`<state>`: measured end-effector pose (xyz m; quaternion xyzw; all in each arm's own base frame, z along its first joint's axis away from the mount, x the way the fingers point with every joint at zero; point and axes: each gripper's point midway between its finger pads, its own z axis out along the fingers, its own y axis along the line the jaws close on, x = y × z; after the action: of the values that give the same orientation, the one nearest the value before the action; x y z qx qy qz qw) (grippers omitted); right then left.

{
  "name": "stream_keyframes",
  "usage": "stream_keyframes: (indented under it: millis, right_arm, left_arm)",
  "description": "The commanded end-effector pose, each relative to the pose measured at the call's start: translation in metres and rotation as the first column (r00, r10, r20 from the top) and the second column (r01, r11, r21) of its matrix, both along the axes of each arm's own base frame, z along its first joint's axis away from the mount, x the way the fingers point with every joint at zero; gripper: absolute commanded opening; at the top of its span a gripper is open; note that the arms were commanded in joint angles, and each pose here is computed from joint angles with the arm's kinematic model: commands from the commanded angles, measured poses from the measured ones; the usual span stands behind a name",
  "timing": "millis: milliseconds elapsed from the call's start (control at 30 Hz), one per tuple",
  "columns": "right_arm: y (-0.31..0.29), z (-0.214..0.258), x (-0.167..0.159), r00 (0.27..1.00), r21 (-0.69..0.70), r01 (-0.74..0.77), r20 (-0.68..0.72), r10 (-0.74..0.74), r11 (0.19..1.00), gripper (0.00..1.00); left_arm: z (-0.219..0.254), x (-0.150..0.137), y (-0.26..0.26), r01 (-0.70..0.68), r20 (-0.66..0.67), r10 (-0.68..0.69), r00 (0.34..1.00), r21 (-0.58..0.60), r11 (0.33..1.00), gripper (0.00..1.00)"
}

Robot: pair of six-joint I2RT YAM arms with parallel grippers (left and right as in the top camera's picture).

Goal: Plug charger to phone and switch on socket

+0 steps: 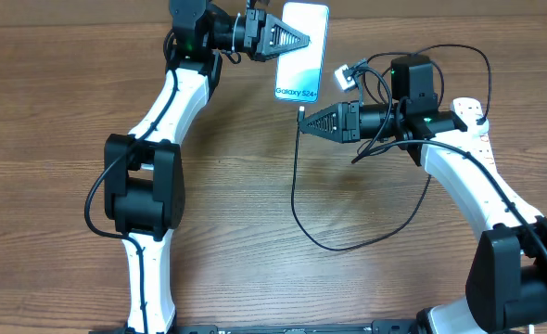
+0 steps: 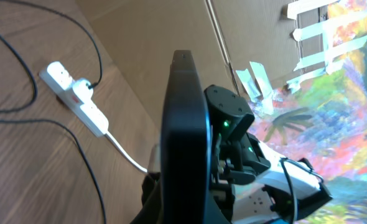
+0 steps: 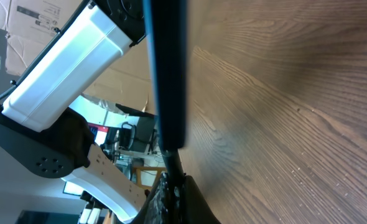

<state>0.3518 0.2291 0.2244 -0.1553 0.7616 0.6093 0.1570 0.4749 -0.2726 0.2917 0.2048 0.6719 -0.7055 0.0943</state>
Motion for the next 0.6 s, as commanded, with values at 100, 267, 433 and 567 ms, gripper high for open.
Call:
stream_keyframes:
  millis: [100,267,433,567]
  right_arm:
    - [-0.002,0.009,0.003,1.0,0.02,0.001,0.014,-0.001,1.0,0.04]
    - [-0.001,0.009,0.003,1.0,0.021,0.002,0.01,-0.002,1.0,0.04]
    - [-0.01,-0.021,0.013,0.99,-0.119,0.114,-0.068,-0.123,0.986,0.04]
    - [-0.014,-0.045,0.019,0.972,-0.251,0.192,-0.082,-0.218,0.949,0.04]
  left_arm:
    - [0.018,-0.009,0.004,0.029,-0.01,-0.028,1.0,0.013,1.0,0.04]
    - [0.018,-0.011,0.0,0.032,-0.008,-0.032,0.999,0.011,0.999,0.04]
    - [0.018,-0.002,0.015,-0.003,0.042,0.003,0.999,0.001,1.0,0.04]
    - [0.02,0.014,0.037,-0.074,0.039,0.074,0.996,-0.008,0.997,0.04]
